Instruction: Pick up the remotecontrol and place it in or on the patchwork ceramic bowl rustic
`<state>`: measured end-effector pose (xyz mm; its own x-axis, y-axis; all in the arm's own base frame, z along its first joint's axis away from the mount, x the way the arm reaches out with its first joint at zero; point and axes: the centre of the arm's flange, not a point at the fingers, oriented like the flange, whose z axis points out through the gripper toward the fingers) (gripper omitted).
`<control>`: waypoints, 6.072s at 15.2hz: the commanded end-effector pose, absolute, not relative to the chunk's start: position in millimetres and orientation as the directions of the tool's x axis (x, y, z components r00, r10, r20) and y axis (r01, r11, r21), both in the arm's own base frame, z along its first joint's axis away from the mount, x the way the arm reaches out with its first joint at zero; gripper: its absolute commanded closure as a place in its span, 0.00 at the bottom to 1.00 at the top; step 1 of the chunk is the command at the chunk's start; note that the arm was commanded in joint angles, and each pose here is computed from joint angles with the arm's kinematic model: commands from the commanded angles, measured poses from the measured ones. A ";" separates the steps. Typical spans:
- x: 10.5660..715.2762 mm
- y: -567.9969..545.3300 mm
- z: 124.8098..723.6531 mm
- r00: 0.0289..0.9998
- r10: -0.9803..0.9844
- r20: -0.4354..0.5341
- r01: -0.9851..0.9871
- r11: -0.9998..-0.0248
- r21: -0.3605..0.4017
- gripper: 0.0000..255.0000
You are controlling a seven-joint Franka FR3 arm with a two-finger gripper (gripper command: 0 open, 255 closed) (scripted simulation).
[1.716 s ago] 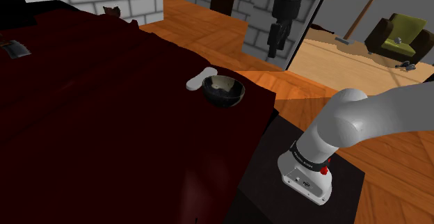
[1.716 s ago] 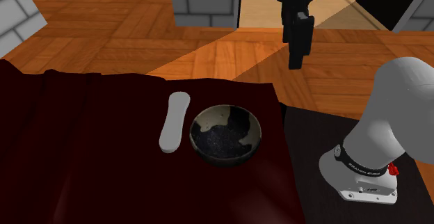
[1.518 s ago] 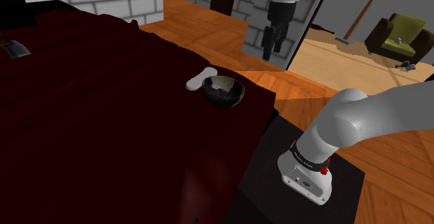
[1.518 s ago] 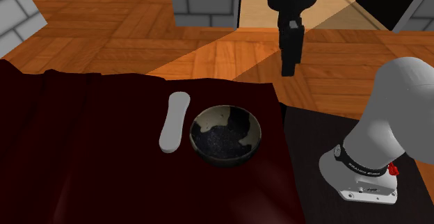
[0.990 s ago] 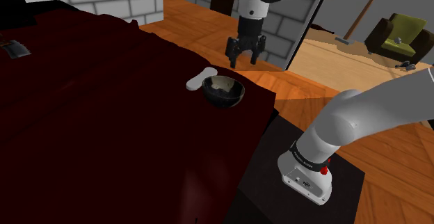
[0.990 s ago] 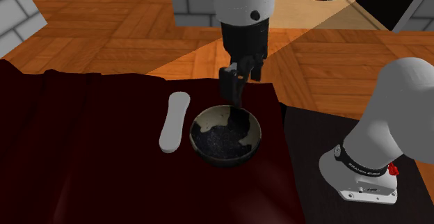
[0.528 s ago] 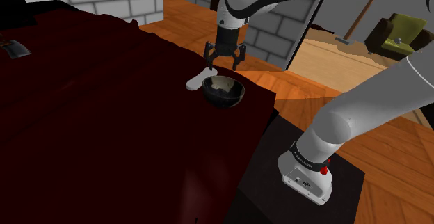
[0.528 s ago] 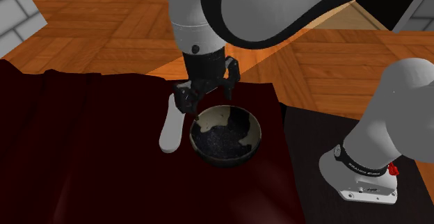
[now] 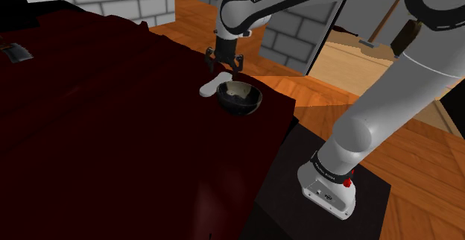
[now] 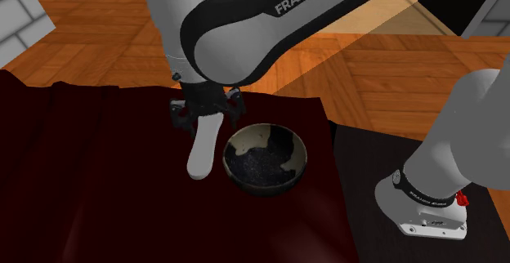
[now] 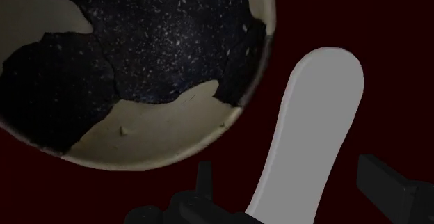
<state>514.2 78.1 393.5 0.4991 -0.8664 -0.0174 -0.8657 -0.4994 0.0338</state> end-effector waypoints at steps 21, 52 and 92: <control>551.4 63.3 329.2 0.314 -0.949 0.008 -0.949 -0.314 0.017 1.00; 551.4 63.3 450.6 0.314 -0.949 0.008 -0.949 -0.314 0.017 1.00; 383.8 113.7 430.0 0.314 -0.949 0.008 -0.949 -0.314 0.017 1.00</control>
